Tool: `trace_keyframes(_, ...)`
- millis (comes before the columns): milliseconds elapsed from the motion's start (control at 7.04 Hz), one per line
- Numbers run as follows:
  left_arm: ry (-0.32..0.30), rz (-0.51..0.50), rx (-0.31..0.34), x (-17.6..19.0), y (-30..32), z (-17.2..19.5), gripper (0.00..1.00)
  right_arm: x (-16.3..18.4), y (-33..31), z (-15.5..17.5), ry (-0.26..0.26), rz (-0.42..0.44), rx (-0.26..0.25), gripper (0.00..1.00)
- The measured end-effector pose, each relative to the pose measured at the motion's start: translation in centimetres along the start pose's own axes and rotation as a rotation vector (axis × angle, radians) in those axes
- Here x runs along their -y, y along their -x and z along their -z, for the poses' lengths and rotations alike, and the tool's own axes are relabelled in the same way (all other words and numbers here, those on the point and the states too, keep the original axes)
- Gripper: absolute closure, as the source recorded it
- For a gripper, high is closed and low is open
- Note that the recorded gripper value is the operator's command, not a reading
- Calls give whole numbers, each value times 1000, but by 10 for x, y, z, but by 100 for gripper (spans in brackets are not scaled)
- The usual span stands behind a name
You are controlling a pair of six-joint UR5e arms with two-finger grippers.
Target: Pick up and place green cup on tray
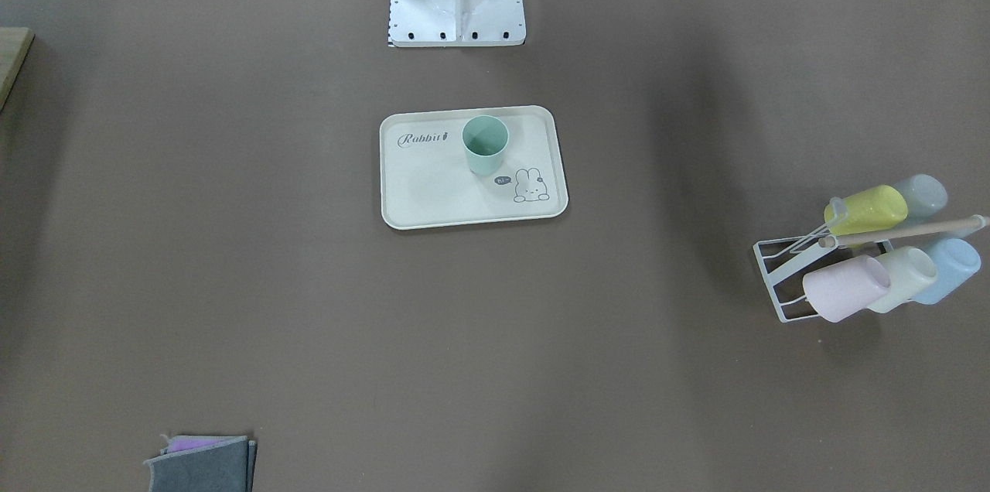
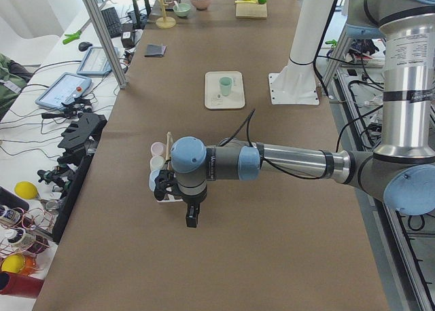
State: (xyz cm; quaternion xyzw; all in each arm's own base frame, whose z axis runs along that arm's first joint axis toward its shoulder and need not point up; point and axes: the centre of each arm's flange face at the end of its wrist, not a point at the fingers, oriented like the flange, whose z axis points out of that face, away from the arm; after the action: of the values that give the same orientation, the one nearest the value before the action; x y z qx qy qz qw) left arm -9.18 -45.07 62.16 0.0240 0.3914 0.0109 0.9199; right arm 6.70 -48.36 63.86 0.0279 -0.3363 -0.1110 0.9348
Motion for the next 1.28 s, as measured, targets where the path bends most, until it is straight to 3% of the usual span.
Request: trace_keyframes(1279,-6,3,-22,2,0,1,1,3,6,2,-3,16,-1,0)
